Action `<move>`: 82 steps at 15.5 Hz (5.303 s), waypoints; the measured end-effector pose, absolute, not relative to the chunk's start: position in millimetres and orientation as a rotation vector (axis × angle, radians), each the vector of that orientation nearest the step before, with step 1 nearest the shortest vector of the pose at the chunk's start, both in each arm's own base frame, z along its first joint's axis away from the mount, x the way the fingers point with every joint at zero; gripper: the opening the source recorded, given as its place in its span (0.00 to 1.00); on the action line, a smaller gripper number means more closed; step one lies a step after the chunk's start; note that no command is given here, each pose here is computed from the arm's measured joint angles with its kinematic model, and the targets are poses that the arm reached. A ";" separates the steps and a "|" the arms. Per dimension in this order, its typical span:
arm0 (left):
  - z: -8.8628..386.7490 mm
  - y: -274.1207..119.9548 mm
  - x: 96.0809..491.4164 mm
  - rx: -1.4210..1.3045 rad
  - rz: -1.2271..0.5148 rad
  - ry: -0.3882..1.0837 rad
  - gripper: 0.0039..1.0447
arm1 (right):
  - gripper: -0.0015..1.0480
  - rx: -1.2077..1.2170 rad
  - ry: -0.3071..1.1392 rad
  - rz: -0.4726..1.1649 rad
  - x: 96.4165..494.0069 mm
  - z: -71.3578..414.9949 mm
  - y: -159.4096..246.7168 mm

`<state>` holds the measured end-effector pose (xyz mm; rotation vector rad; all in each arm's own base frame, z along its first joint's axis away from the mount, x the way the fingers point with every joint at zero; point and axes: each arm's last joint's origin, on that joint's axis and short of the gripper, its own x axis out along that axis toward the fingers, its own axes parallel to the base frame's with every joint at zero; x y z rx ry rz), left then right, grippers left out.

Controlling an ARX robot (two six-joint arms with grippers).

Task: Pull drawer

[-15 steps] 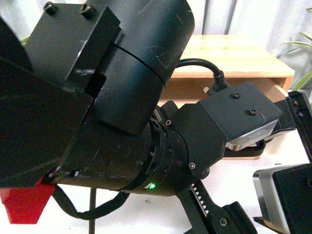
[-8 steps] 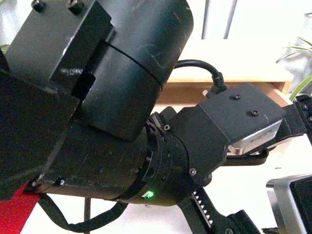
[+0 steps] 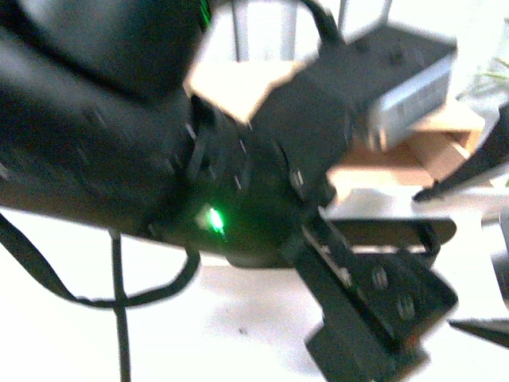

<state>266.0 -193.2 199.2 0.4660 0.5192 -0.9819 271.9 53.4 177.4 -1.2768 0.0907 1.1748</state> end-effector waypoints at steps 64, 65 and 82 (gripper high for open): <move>165.7 -0.1 97.7 -0.014 0.000 0.003 0.01 | 0.02 -0.014 -0.005 0.003 97.1 167.2 0.3; 165.7 -0.1 97.7 -0.014 0.000 0.003 0.01 | 0.02 -0.014 -0.006 0.003 97.1 167.2 0.3; 165.8 -0.1 97.7 -0.013 0.000 0.003 0.94 | 0.94 -0.014 -0.006 0.003 97.1 167.2 0.3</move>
